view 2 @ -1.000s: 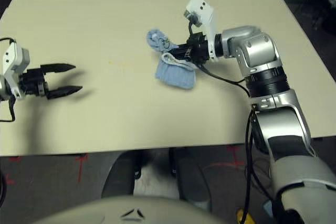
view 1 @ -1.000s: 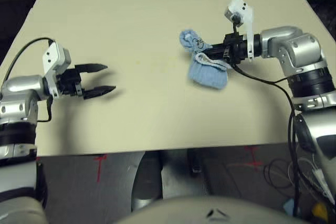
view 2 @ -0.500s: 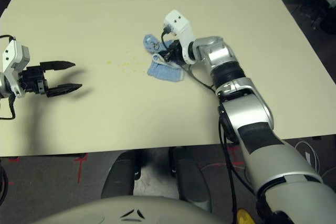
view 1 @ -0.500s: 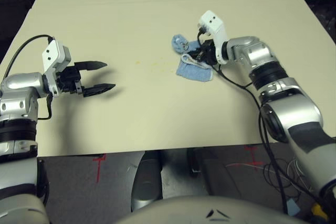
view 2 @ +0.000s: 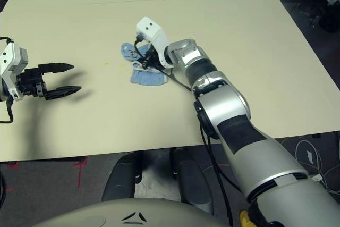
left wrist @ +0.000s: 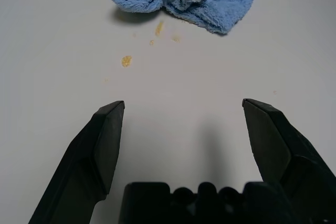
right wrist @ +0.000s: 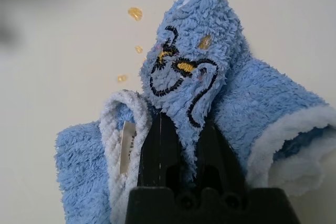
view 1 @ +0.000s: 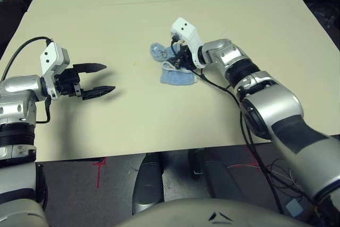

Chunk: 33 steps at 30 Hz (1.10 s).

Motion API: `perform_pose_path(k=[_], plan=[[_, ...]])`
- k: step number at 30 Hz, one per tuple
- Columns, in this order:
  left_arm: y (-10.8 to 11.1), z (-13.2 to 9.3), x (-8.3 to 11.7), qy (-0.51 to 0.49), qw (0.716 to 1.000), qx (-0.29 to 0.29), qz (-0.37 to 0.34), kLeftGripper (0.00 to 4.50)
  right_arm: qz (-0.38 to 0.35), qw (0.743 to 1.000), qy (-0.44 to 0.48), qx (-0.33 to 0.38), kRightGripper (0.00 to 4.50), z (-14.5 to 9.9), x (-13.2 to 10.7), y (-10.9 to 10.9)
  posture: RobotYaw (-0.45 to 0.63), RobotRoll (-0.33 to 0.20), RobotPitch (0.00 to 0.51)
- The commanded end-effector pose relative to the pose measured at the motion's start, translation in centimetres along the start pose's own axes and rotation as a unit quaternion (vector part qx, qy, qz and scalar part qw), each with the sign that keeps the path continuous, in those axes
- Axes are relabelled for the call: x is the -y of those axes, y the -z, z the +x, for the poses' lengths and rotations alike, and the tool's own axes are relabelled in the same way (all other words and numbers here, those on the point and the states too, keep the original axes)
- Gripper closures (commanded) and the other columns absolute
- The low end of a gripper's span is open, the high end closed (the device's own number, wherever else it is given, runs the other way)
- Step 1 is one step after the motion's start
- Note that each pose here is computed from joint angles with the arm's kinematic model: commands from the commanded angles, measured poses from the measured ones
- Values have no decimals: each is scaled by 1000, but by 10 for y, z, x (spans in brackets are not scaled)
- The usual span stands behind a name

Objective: Wipe the water off the table with a rag.

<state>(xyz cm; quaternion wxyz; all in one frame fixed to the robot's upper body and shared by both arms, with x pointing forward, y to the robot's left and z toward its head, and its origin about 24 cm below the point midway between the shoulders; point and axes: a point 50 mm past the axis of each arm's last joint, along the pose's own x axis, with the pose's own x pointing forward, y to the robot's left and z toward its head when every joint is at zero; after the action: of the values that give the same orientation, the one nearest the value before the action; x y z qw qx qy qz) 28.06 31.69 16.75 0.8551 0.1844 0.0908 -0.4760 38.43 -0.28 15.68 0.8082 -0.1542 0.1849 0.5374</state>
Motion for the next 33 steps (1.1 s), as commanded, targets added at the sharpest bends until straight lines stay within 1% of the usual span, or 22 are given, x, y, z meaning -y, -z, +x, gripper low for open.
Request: perform_pose_path(k=[1, 6, 13, 18, 20, 24, 25, 29, 30, 32, 33], plan=[[0, -7, 1, -9, 1000, -4, -2, 0, -9, 1000, -17, -4, 4428, 17, -16, -3, 328, 0, 227], [0, -9, 3, -13, 1000, -4, -2, 0, -24, 1000, -10, 7, 4428, 27, -26, -15, 356, 0, 226], [0, -18, 9, -25, 1000, -7, -3, 0, -35, 999, -14, 24, 4428, 40, -43, -30, 410, 0, 218], [0, -23, 12, -33, 999, -11, -5, 0, -37, 999, -16, 27, 4428, 47, -53, -35, 428, 0, 214], [0, -23, 13, -34, 999, -11, -5, 0, -38, 999, -10, 23, 4428, 48, -53, -34, 436, 0, 212], [0, -23, 13, -36, 999, -10, -6, 0, -44, 999, 8, 4, 4428, 45, -46, -27, 436, 0, 212], [-1, -23, 13, -36, 999, -10, -6, 0, -44, 999, 13, -3, 4428, 42, -42, -23, 420, 0, 216], [0, -20, 11, -35, 999, -9, -6, 0, -51, 998, 26, -35, 4428, 28, -22, -7, 401, 0, 219], [0, -19, 10, -34, 999, -8, -7, 0, -60, 997, 31, -47, 4428, 21, -15, -1, 384, 0, 221], [0, -17, 9, -31, 999, -7, -7, 0, -75, 994, 36, -65, 4428, 13, -7, 5, 384, 0, 221], [0, -16, 9, -30, 999, -7, -7, 0, -83, 993, 38, -71, 4428, 10, -3, 7, 365, 0, 223]])
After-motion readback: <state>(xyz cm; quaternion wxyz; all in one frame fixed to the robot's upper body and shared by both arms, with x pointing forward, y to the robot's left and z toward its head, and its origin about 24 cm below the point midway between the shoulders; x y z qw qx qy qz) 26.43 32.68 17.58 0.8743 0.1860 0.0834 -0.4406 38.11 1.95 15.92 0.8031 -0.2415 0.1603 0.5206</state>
